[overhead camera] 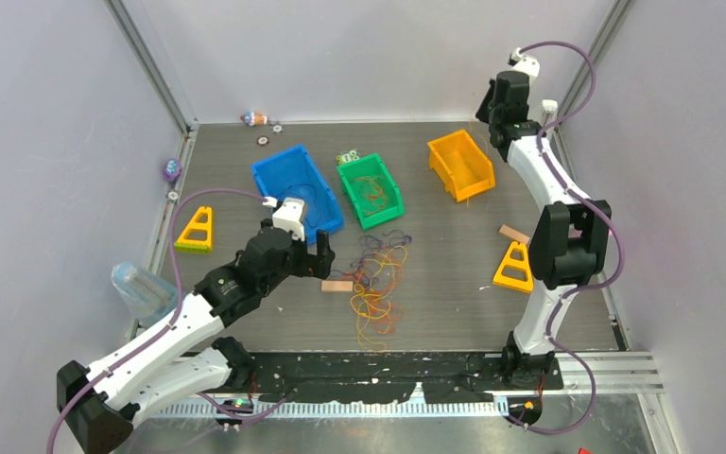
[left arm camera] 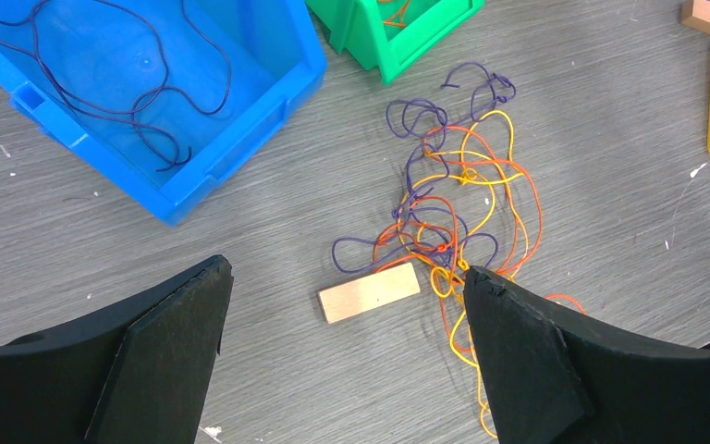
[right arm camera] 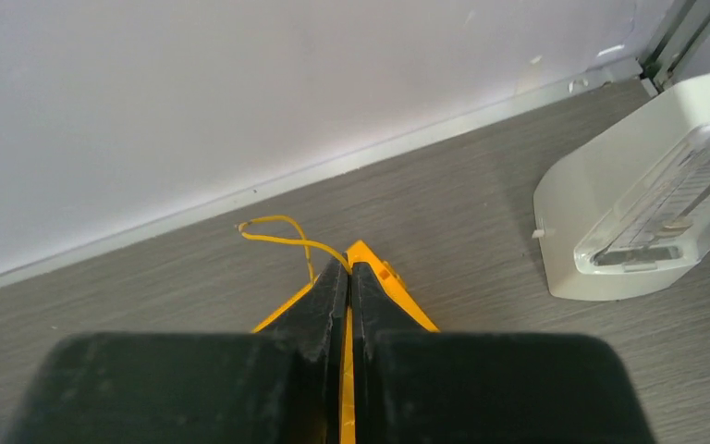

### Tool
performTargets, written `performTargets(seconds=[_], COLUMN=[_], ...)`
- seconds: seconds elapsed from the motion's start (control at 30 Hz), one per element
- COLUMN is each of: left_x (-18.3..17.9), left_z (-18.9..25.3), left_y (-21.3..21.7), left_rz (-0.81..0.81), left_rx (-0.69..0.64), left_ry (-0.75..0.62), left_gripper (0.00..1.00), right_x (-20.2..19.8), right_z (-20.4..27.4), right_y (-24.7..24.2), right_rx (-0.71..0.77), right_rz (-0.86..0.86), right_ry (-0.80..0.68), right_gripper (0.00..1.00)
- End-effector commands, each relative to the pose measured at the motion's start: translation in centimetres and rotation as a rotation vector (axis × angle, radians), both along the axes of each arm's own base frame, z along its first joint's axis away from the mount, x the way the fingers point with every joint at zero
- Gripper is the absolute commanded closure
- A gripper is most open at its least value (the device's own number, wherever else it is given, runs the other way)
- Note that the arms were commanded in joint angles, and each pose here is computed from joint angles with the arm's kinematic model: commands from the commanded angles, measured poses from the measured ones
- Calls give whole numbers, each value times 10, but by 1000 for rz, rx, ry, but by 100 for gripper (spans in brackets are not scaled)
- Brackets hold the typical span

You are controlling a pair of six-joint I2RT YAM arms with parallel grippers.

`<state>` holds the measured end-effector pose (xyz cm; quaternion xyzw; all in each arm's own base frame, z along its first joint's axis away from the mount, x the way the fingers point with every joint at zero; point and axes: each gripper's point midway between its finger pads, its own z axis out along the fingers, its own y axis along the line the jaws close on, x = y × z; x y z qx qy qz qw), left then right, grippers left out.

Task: Untangle the cables
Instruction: Place the cable in the bin.

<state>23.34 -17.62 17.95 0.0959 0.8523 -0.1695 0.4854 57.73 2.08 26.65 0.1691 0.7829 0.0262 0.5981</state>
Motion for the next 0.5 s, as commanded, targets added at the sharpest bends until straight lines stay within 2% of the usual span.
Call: performTargets(seconds=[0.0,0.2,0.3,0.37,0.47], left_x=[5,5,5,5,5], left_z=[19,18,16,17,17], left_y=[0,-1,-3,-4,-4], left_rz=[13,8,3,1,-2], left_rx=[-34,-40,-39,-41,-45], left_ry=[-48,-50,-46,-46,-44], left_gripper=[3,3,3,3,3], right_x=[4,-1,-6,-5,-5], right_z=[-25,-97,-153,-166,-173], right_y=[-6,-4,3,5,7], right_rx=[-40,-38,-29,-23,-27], right_rz=[-5,0,31,37,54], right_ry=[51,247,425,478,504], right_gripper=[95,95,95,95,90])
